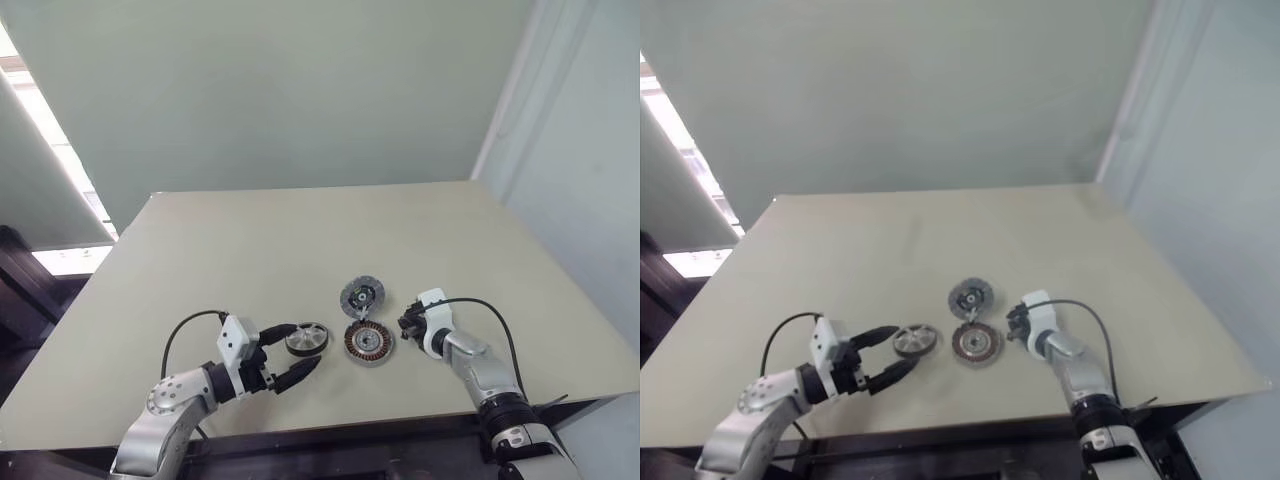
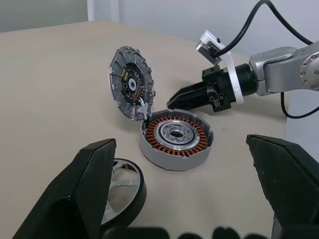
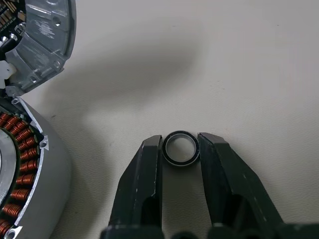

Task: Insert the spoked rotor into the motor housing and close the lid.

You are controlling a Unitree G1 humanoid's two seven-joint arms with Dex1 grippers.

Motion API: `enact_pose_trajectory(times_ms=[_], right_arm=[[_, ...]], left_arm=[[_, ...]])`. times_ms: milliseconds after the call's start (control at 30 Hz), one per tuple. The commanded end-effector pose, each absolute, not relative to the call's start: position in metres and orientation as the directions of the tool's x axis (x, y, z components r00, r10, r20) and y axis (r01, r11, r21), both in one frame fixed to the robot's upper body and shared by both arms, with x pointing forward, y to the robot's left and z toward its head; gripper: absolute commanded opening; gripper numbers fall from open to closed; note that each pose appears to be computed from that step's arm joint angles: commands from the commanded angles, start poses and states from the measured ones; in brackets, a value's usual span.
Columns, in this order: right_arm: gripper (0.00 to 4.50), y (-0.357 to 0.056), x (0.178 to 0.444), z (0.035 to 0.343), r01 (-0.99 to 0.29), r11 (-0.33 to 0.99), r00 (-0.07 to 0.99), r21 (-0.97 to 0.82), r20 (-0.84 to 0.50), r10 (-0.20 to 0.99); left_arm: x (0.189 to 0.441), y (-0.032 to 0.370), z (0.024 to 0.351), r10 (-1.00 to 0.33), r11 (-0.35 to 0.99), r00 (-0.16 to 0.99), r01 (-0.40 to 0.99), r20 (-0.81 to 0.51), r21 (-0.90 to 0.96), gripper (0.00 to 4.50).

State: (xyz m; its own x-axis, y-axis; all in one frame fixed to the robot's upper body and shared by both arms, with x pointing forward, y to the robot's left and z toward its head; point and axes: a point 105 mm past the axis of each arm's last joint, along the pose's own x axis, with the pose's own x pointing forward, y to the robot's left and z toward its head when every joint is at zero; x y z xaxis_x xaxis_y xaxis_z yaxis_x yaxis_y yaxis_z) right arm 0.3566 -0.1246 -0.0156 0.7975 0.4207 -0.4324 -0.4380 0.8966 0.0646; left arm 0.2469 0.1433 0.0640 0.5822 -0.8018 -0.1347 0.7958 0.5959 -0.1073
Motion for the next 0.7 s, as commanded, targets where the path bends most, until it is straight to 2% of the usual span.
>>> enact_pose_trajectory(times_ms=[33, 200, 400, 700], right_arm=[[0.78, -0.124, 0.364, 0.0, -0.44, 0.897, 0.823, 0.04, -0.381, 0.42], [0.78, -0.13, 0.372, 0.027, -0.408, 0.913, 0.871, 0.012, -0.293, 0.393], [0.78, -0.127, 0.369, 0.051, -0.432, 0.902, 0.877, -0.016, -0.238, 0.416], [0.78, -0.087, 0.329, 0.056, -0.612, 0.791, 0.756, 0.02, -0.28, 0.592]], left_arm=[[0.249, 0.139, 0.078, -0.816, 0.576, 0.569, 0.815, -0.105, -0.062, 4.5], [0.251, 0.138, 0.077, -0.819, 0.572, 0.564, 0.818, -0.103, -0.064, 4.5], [0.252, 0.136, 0.075, -0.825, 0.564, 0.556, 0.823, -0.103, -0.07, 4.5], [0.251, 0.136, 0.069, -0.84, 0.539, 0.53, 0.839, -0.114, -0.071, 4.5]])
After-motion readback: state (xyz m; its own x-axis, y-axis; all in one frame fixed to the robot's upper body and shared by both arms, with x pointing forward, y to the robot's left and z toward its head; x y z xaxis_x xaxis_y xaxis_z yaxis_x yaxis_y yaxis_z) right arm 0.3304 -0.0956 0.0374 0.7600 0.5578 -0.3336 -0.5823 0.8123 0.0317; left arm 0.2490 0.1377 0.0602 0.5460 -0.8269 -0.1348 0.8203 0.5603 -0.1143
